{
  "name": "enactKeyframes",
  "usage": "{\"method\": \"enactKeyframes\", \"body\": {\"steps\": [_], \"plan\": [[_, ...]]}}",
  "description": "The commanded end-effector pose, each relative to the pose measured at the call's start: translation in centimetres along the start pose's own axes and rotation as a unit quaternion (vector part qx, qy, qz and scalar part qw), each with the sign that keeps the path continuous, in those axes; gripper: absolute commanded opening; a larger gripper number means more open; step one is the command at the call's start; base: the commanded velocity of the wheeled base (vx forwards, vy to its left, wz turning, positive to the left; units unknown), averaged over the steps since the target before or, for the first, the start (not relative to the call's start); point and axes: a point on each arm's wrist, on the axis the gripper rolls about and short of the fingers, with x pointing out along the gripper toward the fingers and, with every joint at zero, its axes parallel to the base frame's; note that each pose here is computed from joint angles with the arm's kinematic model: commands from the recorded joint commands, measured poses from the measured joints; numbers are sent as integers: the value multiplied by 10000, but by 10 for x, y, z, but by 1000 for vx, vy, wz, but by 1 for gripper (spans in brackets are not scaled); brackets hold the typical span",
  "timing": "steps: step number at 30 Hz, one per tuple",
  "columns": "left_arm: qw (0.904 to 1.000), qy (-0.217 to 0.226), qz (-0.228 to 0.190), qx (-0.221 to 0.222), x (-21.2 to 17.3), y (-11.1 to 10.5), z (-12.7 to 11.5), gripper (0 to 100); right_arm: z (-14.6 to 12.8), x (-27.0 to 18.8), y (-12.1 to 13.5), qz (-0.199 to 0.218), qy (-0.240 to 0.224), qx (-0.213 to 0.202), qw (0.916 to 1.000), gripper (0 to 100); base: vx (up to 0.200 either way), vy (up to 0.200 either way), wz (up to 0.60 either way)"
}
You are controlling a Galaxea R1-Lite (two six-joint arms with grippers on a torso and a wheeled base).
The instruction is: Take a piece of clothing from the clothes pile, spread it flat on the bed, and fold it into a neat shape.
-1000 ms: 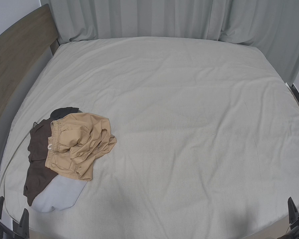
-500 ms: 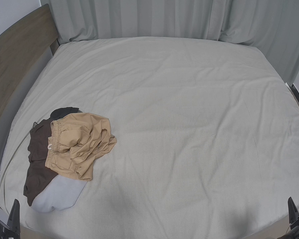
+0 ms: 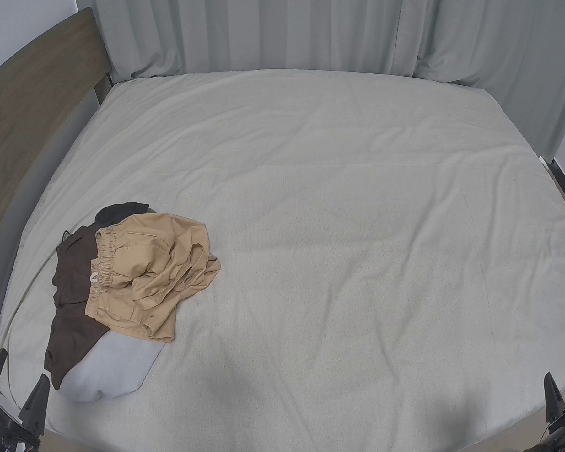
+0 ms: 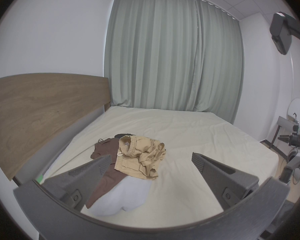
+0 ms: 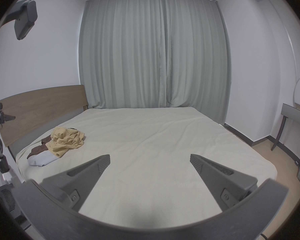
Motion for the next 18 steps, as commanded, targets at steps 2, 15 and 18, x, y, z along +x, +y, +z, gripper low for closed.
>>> {"method": "enactKeyframes", "body": {"steps": [2,15,18], "plan": [[9989,291,-251,-267,9,-1,8,100,-5,0,0,4,9,1,10000,100,0,0,0],[9870,851,-622,-1211,31,-4,29,100,-5,0,0,4,9,1,10000,100,0,0,0],[9857,961,-624,-1232,40,-5,34,100,-5,0,0,4,9,1,10000,100,0,0,0]]}}
